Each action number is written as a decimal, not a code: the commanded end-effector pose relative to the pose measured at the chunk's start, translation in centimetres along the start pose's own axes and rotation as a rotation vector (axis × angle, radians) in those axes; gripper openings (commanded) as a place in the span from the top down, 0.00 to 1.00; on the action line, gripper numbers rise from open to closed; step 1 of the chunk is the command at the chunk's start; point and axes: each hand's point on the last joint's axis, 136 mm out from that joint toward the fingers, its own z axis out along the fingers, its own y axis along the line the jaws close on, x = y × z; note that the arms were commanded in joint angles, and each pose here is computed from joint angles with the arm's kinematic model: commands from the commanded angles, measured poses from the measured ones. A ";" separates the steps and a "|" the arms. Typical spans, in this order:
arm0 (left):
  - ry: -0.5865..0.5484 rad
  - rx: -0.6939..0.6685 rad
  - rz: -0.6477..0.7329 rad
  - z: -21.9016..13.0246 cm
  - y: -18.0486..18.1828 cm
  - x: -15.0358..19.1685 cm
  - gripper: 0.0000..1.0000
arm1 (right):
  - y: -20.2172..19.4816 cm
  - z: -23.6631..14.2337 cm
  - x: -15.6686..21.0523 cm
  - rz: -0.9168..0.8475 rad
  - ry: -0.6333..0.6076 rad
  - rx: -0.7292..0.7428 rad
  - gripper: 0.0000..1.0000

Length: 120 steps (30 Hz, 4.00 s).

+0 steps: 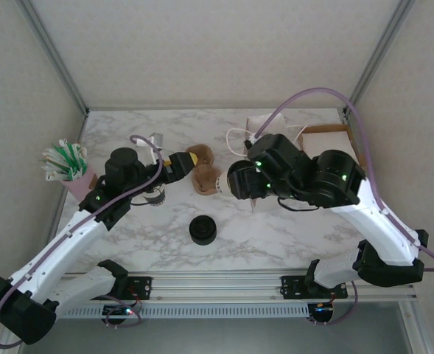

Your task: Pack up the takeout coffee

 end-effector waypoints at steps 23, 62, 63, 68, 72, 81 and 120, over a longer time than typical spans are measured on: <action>0.193 0.175 0.070 10.6 -6.5 -0.3 0.26 | -10.9 -4.3 -5.1 0.086 -0.106 0.322 0.36; 0.276 0.142 0.110 12.9 -4.3 1.0 0.86 | -16.9 8.3 -1.3 0.117 0.442 0.528 0.34; 0.278 0.142 0.109 12.9 -4.3 1.0 0.86 | -17.0 8.5 -1.2 0.121 0.449 0.533 0.34; 0.279 0.138 0.107 13.0 -4.0 1.0 0.87 | -17.4 9.4 -0.7 0.134 0.475 0.523 0.34; 0.283 0.135 0.104 13.2 -3.9 1.1 0.87 | -17.7 10.1 -0.2 0.143 0.495 0.510 0.33; 0.285 0.126 0.097 13.2 -3.4 1.2 0.88 | -17.7 12.0 1.0 0.156 0.535 0.467 0.33; 0.275 0.106 0.076 12.7 -2.9 1.6 0.90 | -19.0 17.0 3.4 0.206 0.585 0.385 0.34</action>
